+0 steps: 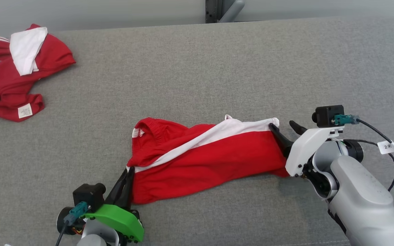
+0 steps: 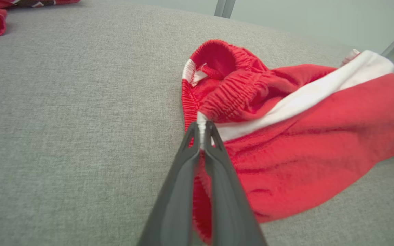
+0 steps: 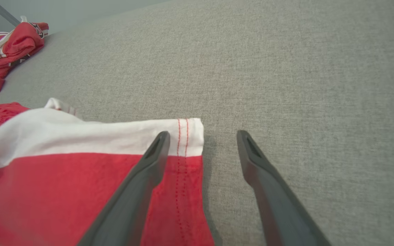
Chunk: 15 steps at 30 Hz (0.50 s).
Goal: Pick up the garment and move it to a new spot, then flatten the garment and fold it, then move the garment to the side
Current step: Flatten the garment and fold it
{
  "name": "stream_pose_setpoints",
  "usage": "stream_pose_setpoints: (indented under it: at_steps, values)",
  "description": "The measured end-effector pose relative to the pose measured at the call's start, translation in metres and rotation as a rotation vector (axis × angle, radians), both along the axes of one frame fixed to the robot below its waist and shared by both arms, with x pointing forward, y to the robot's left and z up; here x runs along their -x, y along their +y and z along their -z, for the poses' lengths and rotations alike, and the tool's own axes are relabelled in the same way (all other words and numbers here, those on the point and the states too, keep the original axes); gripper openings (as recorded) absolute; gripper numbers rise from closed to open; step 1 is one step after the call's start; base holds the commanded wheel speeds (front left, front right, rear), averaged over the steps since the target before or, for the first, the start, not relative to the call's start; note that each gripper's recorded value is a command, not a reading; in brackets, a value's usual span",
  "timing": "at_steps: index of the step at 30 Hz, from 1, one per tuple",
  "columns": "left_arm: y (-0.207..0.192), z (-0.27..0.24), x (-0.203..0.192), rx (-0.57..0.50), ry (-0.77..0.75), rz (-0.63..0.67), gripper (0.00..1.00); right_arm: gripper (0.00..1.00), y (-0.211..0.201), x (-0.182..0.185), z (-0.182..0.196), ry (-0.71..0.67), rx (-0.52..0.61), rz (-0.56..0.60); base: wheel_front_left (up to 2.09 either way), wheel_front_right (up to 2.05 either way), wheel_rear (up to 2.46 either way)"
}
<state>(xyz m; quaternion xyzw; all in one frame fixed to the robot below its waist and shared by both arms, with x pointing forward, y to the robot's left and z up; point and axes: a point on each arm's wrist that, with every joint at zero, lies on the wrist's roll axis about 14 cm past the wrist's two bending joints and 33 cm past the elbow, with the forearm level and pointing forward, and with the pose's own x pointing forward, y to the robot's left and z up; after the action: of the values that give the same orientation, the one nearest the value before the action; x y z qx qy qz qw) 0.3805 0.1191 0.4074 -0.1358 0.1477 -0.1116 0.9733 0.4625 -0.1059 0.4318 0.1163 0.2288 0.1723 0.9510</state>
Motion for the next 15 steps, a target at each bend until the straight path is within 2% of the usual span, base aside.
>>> stream_pose_setpoints:
  at_steps: [9,13,15]
  values:
    - [0.003,0.009,-0.003,-0.004,0.020,-0.007,0.00,0.99,0.025,-0.009,0.014,0.046,-0.031,-0.059,0.00,0.00,0.00]
    - [0.004,0.013,-0.003,-0.009,0.029,-0.007,0.00,0.75,0.035,-0.008,0.022,0.086,-0.043,-0.087,0.00,0.00,0.00]
    - [0.005,0.014,-0.003,-0.010,0.032,-0.008,0.00,0.71,0.033,-0.010,0.025,0.094,-0.025,-0.096,0.00,0.00,0.00]
